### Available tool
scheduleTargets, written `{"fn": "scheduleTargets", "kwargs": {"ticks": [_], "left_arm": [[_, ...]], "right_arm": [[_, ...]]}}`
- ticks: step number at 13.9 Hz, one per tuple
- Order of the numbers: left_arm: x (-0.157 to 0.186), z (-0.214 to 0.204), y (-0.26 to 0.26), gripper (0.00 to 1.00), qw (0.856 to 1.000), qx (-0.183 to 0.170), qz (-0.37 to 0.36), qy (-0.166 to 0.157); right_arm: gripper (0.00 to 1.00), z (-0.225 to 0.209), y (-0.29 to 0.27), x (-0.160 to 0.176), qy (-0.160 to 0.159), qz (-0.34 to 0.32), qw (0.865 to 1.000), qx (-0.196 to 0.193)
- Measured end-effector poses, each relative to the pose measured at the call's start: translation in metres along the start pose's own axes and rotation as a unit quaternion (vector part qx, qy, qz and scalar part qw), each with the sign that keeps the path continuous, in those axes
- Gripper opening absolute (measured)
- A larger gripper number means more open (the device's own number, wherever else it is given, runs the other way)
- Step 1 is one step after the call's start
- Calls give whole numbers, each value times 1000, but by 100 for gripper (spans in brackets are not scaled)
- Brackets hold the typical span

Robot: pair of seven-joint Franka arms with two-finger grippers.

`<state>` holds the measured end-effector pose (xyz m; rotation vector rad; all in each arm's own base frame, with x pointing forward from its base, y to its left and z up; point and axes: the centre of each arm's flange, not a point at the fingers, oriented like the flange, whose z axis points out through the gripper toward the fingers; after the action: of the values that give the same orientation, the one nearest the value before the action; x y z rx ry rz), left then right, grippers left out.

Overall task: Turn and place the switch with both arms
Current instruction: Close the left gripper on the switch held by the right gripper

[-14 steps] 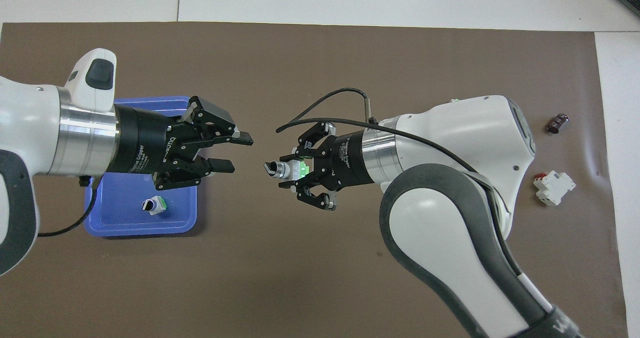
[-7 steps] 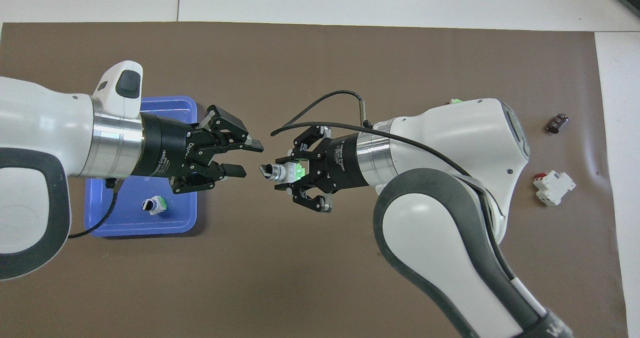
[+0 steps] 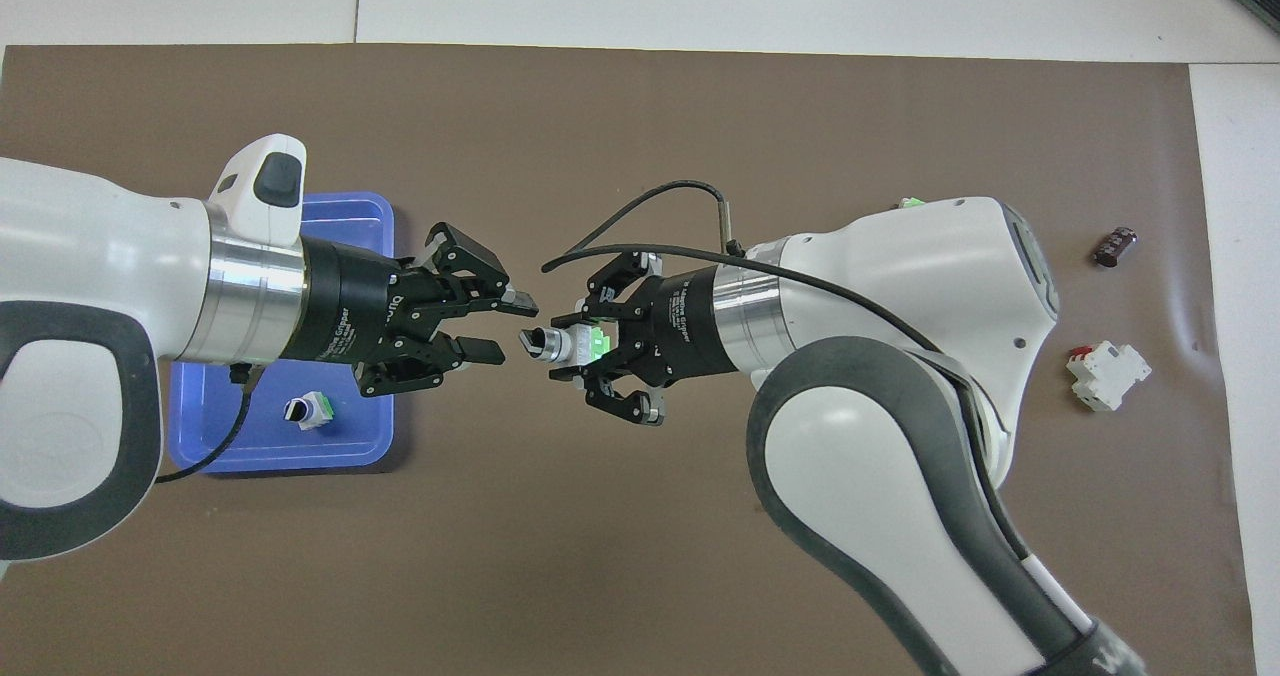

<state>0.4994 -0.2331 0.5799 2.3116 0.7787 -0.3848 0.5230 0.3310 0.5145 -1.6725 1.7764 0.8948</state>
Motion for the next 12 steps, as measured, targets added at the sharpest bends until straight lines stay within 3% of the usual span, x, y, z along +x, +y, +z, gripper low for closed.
{"fn": "scheduleTargets", "kwargs": {"ticks": [2,6,12], "left_arm": [[-1,2,0,50,1000,1,1,0],[-1,2,0,30,1000,-1,1,1],[-3,7,0,30,1000,-3,2,5]], "right_arm": [[41,0,0,0,0,0,1000,0],[41,0,0,1,0,0,1000,0],[41,0,0,1,0,1,1000,0]]}}
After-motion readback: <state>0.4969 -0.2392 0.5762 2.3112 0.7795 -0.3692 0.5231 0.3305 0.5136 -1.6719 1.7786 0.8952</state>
